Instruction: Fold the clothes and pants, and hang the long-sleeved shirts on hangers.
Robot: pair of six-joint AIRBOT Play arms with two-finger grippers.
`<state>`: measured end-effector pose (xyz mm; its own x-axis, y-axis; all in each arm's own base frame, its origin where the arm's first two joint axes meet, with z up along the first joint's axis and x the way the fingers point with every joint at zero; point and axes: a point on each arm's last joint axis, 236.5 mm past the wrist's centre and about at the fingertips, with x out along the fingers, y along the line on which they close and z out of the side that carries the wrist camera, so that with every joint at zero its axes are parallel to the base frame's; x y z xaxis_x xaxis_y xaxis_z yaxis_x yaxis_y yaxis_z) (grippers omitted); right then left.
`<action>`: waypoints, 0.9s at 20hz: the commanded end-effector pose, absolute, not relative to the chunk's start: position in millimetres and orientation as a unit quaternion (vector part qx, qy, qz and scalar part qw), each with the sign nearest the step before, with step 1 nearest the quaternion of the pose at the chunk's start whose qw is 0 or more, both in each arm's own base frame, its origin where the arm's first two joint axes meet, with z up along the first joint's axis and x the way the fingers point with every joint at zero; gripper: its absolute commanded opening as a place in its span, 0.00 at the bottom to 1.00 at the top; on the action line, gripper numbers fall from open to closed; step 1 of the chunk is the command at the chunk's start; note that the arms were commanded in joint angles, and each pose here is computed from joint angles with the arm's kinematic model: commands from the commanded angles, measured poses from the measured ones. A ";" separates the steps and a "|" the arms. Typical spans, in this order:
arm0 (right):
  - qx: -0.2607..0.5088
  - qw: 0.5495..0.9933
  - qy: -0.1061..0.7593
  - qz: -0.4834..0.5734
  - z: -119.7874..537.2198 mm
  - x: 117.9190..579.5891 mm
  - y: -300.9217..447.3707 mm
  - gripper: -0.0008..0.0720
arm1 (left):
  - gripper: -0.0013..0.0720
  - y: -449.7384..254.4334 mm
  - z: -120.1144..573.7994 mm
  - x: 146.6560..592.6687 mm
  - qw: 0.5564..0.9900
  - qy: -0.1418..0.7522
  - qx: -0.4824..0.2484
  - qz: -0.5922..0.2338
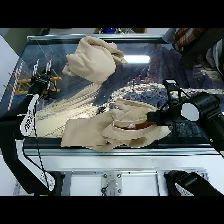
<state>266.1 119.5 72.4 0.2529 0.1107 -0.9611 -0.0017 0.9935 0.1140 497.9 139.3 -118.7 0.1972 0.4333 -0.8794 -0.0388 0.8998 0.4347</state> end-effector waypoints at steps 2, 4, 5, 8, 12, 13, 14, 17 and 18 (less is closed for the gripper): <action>0.045 0.790 0.611 0.036 72.1 265.9 119.6 0.05 | 0.05 138.0 -119.0 491.5 0.749 0.624 0.155 0.157; 0.045 0.790 0.611 0.036 72.1 265.9 119.7 0.05 | 0.05 137.6 -106.9 494.0 0.756 0.616 0.154 0.159; 0.045 0.790 0.611 0.036 72.1 265.9 119.6 0.05 | 0.05 134.9 -96.2 497.6 0.764 0.606 0.156 0.159; 0.045 0.790 0.611 0.036 72.1 265.9 119.7 0.05 | 0.05 133.0 -49.2 505.8 0.792 0.568 0.153 0.165; 0.045 0.790 0.611 0.036 72.3 265.8 119.7 0.05 | 0.05 116.9 23.5 507.0 0.826 0.516 0.157 0.164; 0.045 0.790 0.611 0.036 72.1 265.9 119.7 0.05 | 0.05 110.1 39.5 506.4 0.834 0.504 0.158 0.161; 0.045 0.790 0.611 0.036 72.1 265.9 119.7 0.05 | 0.05 102.1 56.0 505.5 0.842 0.491 0.162 0.156; 0.045 0.790 0.611 0.036 72.1 265.9 119.7 0.05 | 0.05 72.9 99.2 502.3 0.862 0.454 0.184 0.130; 0.045 0.790 0.611 0.036 72.1 265.9 119.7 0.05 | 0.05 63.6 111.1 499.7 0.867 0.445 0.189 0.123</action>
<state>266.0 119.5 72.4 0.2524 0.1109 -0.9612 -0.0013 0.9934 0.1143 505.7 86.0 72.9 0.5073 0.4050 -0.7607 -0.0750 0.9001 0.4292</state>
